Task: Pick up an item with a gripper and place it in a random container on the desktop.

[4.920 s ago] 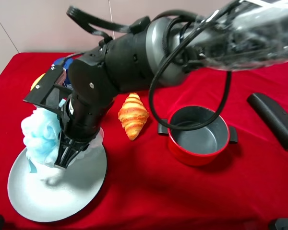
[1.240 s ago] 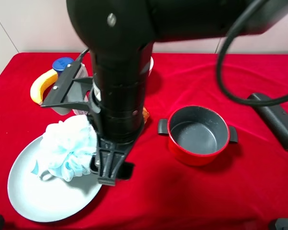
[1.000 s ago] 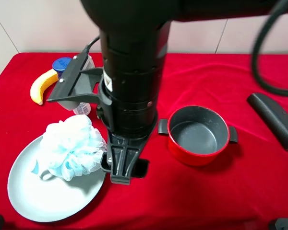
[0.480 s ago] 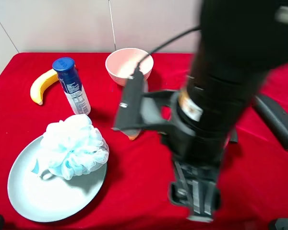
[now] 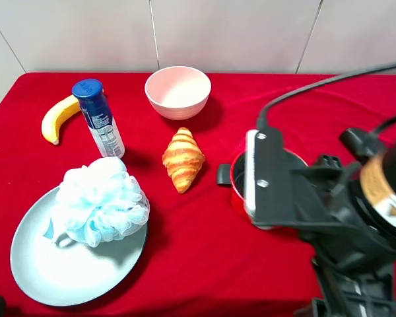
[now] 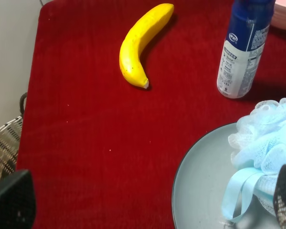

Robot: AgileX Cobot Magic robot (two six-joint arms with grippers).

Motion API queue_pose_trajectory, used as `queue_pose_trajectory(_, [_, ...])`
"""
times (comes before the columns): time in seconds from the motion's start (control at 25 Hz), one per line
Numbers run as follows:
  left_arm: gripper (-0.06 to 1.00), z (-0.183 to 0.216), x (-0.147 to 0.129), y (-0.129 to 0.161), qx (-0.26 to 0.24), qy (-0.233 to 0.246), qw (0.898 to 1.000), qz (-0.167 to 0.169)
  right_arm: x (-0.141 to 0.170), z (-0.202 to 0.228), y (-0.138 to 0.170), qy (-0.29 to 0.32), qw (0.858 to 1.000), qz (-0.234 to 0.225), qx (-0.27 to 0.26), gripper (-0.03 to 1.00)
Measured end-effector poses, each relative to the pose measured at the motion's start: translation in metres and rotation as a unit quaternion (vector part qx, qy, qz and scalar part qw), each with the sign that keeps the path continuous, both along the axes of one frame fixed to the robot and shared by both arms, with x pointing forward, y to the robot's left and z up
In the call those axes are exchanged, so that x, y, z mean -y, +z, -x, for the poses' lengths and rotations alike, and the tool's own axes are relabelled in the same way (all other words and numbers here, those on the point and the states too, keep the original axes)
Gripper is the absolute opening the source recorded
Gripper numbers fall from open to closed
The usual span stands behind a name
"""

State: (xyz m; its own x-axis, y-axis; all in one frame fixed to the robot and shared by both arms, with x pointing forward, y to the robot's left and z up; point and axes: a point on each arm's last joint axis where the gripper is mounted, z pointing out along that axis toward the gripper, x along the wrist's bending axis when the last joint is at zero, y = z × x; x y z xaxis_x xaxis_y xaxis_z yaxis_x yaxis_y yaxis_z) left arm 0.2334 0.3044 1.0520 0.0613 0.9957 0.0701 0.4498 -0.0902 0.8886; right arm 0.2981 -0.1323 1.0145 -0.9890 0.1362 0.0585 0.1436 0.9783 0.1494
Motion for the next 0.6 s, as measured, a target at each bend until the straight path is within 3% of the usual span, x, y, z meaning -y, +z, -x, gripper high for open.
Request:
queue_pose_trajectory(0.44, [0.99, 0.0, 0.0, 0.0, 0.0, 0.0, 1.0, 0.0, 0.044, 0.021, -0.012, -0.01, 0.998, -0.055, 0.006, 0.69])
queue_pose_trajectory(0.6, [0.99, 0.0, 0.0, 0.0, 0.0, 0.0, 1.0, 0.0, 0.056, 0.026, -0.004, -0.008, 0.996, -0.091, 0.021, 0.69])
